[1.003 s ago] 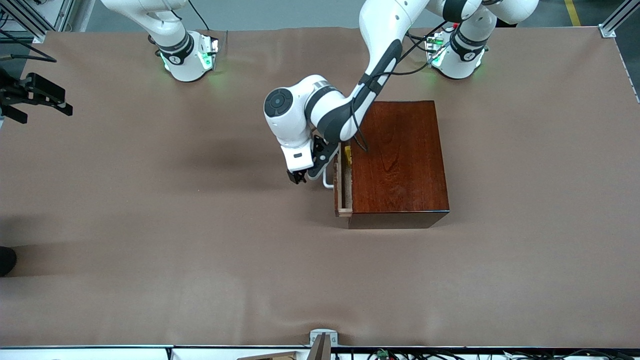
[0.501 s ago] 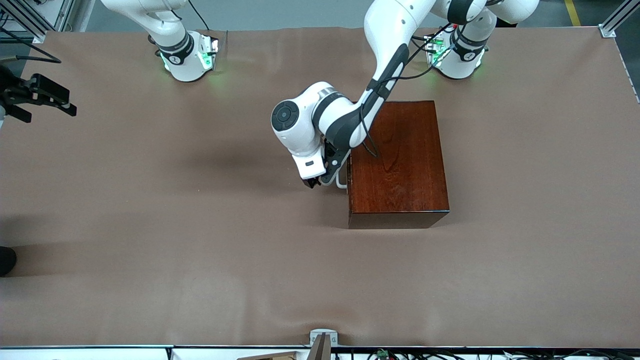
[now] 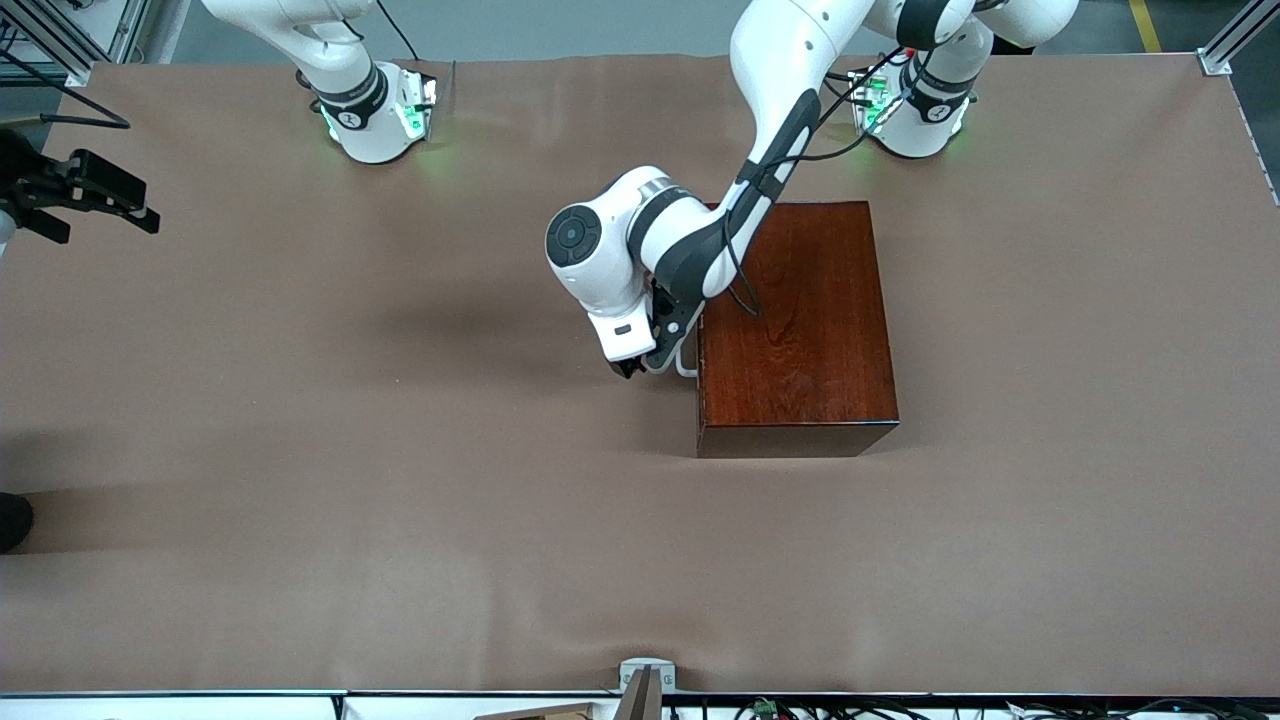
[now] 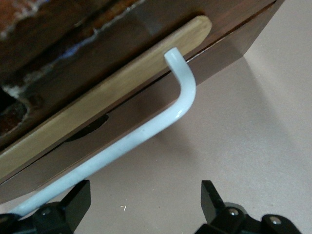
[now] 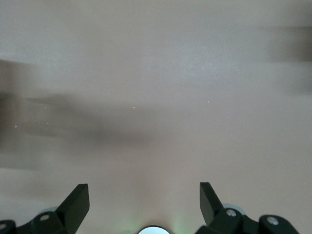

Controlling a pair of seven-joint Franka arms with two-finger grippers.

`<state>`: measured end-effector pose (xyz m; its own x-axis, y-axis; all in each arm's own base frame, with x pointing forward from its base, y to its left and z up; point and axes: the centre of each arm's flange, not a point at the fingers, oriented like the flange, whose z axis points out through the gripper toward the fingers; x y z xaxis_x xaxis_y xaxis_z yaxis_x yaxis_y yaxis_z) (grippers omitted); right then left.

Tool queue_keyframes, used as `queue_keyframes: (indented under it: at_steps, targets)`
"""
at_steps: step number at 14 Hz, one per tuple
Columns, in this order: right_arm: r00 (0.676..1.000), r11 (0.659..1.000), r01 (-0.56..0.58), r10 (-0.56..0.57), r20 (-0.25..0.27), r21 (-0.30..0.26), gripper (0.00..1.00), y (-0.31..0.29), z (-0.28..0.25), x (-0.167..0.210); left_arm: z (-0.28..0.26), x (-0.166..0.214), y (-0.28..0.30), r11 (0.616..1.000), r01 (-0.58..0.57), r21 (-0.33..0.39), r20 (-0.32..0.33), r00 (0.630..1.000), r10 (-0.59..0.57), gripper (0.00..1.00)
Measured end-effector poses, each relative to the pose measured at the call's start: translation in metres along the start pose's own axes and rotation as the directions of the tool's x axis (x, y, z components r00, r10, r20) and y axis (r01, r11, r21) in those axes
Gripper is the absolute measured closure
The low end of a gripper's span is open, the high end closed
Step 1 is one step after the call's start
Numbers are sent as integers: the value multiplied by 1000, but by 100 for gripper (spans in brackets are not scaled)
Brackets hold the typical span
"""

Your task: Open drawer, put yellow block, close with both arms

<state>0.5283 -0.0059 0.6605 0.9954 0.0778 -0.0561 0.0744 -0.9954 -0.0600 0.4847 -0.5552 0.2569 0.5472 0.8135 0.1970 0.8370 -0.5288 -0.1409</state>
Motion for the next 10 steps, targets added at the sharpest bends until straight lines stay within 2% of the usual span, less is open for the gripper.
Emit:
queue_keyframes:
  at_steps: [3,7,10]
  targets:
    - [1000,1000,-1,1,1,0,0,0,0,0,-7,-4,3,999,-4,-40,15,1000,4,0]
    - [1000,1000,-1,1,1,0,0,0,0,0,-53,-21,7,981,-17,-194,78,996,33,0]
    - [1000,1000,-2,2,1,0,0,0,0,0,-137,18,0,953,-7,-302,108,993,41,0]
